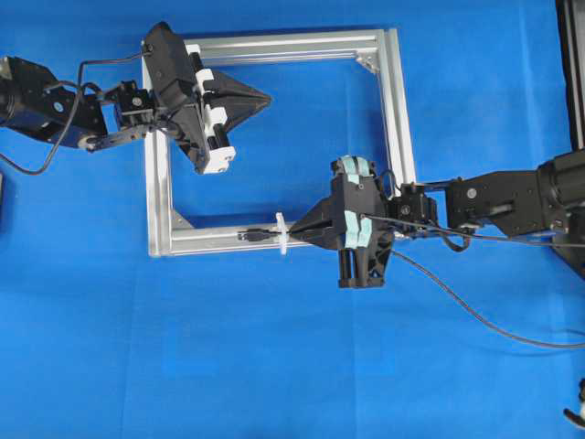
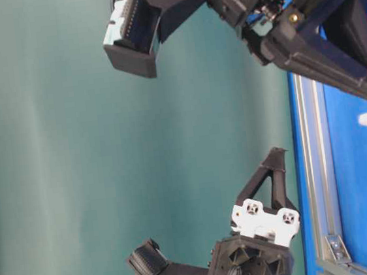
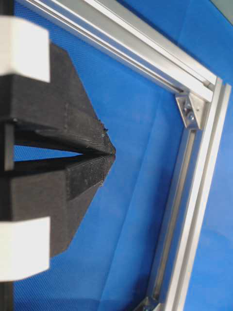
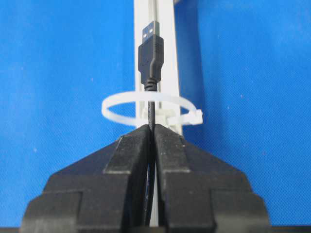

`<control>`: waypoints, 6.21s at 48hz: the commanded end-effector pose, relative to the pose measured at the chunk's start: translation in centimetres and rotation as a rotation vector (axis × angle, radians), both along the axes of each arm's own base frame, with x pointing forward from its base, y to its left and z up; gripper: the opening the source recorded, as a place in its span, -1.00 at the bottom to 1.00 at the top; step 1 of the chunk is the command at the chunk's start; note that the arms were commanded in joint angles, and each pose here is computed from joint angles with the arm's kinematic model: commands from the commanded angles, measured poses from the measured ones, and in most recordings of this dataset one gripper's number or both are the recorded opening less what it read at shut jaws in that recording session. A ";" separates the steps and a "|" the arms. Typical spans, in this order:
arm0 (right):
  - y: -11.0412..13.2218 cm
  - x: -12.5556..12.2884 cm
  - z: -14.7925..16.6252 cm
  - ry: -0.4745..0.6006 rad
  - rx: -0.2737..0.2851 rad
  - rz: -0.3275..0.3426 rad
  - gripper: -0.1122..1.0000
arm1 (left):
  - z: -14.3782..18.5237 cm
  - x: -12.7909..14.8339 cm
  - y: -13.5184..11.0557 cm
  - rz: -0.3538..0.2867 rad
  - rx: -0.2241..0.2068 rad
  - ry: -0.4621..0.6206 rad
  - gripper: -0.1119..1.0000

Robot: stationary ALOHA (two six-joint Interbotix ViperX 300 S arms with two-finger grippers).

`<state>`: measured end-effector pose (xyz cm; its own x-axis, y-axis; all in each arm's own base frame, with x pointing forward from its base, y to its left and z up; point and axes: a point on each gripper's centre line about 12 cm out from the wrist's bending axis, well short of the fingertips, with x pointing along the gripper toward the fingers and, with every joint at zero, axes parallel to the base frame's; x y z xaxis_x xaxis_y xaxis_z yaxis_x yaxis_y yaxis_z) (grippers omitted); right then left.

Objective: Insert the wire through the string loop located in the center.
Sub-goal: 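Push the USB plug leftward through the zip-tie loop, then move the left gripper to the plug emerging from the loop, then close the left gripper on the USB plug beyond the loop, then open the right gripper to release the cable, then pull the cable leftward through the loop with the left gripper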

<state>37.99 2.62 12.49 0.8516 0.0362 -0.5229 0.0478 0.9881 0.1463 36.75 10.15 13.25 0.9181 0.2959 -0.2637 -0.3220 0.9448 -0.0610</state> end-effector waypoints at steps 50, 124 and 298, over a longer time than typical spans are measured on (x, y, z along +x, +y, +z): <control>-0.1 0.7 1.1 -0.044 -0.012 0.010 -0.83 | 2.0 -0.9 -9.0 -0.240 0.007 -0.039 -0.80; -0.1 0.6 1.1 -0.043 -0.020 0.015 -0.83 | 1.1 -1.1 -13.3 -0.364 -0.004 0.041 0.87; 0.1 0.2 0.7 -0.012 -0.013 0.017 0.87 | -1.2 -1.9 -13.2 -0.364 -0.037 0.225 -0.67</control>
